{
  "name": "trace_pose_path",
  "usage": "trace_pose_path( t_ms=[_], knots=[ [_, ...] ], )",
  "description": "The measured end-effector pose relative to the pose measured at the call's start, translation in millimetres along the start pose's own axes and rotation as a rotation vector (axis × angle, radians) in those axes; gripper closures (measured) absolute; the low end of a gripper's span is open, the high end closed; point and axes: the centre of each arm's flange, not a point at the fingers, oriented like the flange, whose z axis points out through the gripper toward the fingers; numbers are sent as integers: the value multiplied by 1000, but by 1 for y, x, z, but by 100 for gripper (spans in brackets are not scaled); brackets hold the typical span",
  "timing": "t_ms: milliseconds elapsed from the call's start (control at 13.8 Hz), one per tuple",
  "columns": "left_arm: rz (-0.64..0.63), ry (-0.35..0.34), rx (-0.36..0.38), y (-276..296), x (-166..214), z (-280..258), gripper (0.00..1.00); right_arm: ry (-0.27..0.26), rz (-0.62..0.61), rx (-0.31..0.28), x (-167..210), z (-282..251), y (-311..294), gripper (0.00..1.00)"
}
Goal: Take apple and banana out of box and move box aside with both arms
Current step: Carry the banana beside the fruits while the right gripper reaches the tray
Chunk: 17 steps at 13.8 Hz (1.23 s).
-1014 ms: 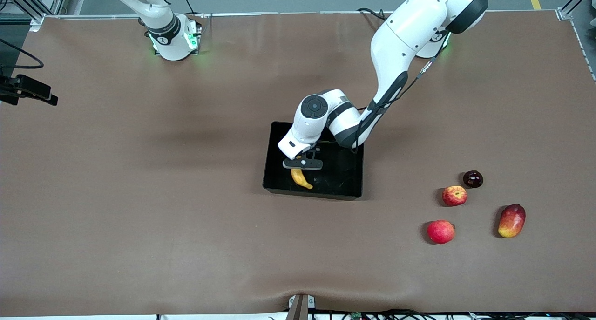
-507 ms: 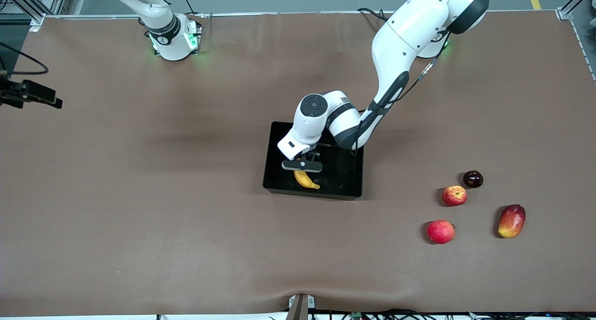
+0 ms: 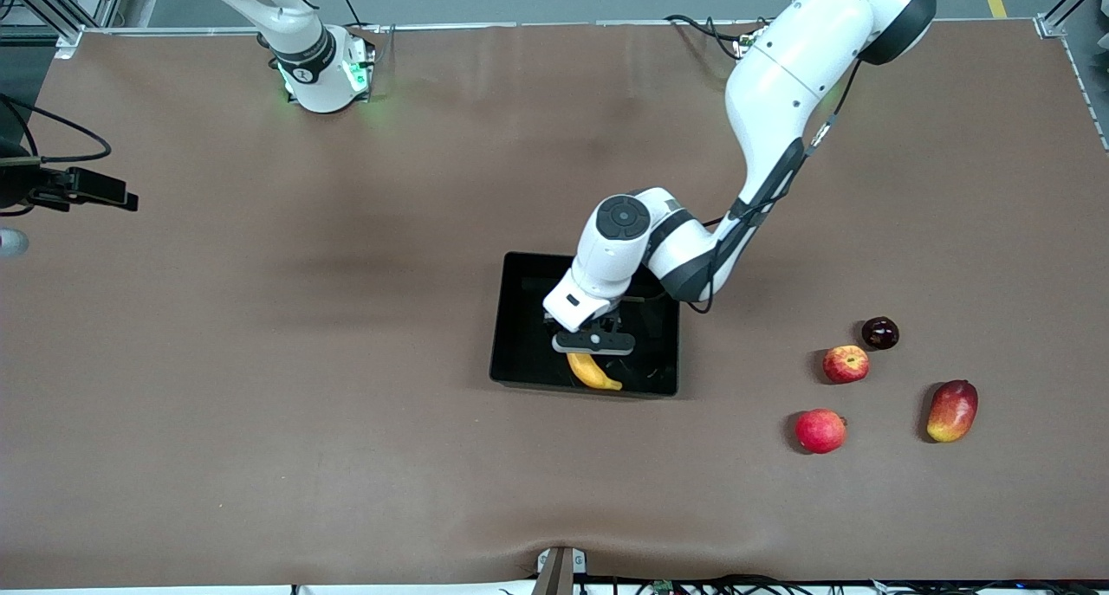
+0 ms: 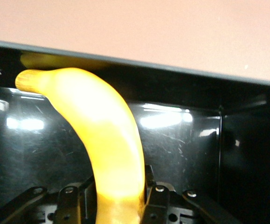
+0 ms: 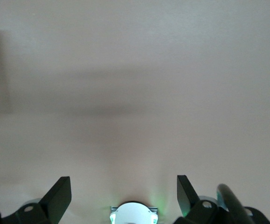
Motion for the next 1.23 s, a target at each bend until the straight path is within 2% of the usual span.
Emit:
trace_pose_path(
  t_ms=[290, 507, 724, 1231],
  knots=[
    [-51, -12, 16, -5, 31, -69, 64, -16, 26, 29, 1, 5, -66, 0],
    [-60, -33, 20, -37, 65, -129, 64, -9, 18, 47, 13, 25, -137, 0],
    [64, -79, 46, -102, 101, -169, 64, -4, 33, 98, 39, 58, -179, 0],
    [371, -181, 102, -270, 151, -183, 64, 77, 96, 83, 76, 169, -325, 0]
  ],
)
